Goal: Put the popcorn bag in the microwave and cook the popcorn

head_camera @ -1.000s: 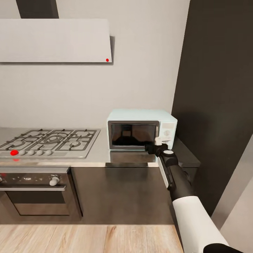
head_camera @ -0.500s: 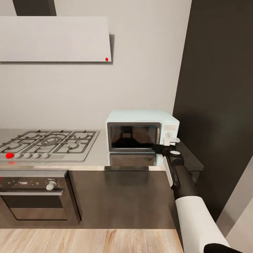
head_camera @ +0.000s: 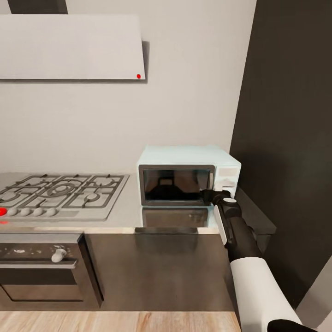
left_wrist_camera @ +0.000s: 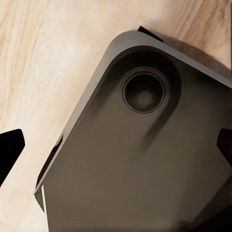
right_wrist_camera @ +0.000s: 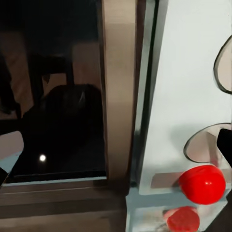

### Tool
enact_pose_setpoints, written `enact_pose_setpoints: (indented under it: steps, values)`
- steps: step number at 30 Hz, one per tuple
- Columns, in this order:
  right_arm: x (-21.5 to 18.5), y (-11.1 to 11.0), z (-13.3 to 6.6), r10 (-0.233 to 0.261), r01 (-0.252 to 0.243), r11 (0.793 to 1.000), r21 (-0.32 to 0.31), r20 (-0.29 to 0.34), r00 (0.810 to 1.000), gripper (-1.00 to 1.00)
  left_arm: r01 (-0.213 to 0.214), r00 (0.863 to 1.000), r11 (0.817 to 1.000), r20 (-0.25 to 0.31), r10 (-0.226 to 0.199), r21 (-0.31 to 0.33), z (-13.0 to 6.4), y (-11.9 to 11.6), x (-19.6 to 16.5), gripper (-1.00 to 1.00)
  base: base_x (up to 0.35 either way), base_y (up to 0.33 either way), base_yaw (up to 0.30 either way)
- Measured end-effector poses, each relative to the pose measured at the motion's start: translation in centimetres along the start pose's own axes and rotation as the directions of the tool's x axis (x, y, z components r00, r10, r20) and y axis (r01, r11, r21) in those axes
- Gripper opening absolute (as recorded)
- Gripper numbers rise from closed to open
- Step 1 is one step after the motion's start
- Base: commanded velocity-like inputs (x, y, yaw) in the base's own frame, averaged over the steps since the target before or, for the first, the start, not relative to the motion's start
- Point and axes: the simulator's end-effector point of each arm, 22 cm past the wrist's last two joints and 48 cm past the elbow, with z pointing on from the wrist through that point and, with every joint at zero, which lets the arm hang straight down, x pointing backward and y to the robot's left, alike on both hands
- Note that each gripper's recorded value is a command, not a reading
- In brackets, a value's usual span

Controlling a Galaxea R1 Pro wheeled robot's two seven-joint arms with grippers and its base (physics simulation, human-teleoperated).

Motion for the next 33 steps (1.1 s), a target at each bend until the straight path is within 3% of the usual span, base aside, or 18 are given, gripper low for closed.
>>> enact_pose_setpoints:
  steps: [18,19,33]
  values:
    - [0.02,0.07,0.04,-0.003,0.003,1.0,0.0,0.001,1.0,1.0,0.0,1.0,1.0,0.001,0.0,0.0,0.0,0.0,-0.04,1.0,0.039,0.0,0.0]
    - [0.01,-0.01,0.04,-0.003,0.003,1.0,0.003,0.002,1.0,-1.0,0.0,1.0,1.0,0.001,0.0,0.0,0.0,0.0,-0.04,1.0,0.0,0.0,0.0]
    - [0.03,-0.72,0.05,-0.036,0.036,0.999,0.028,0.0,0.999,-1.0,0.0,1.0,1.0,0.001,0.0,0.0,0.01,0.0,-0.04,1.0,0.0,0.0,0.0]
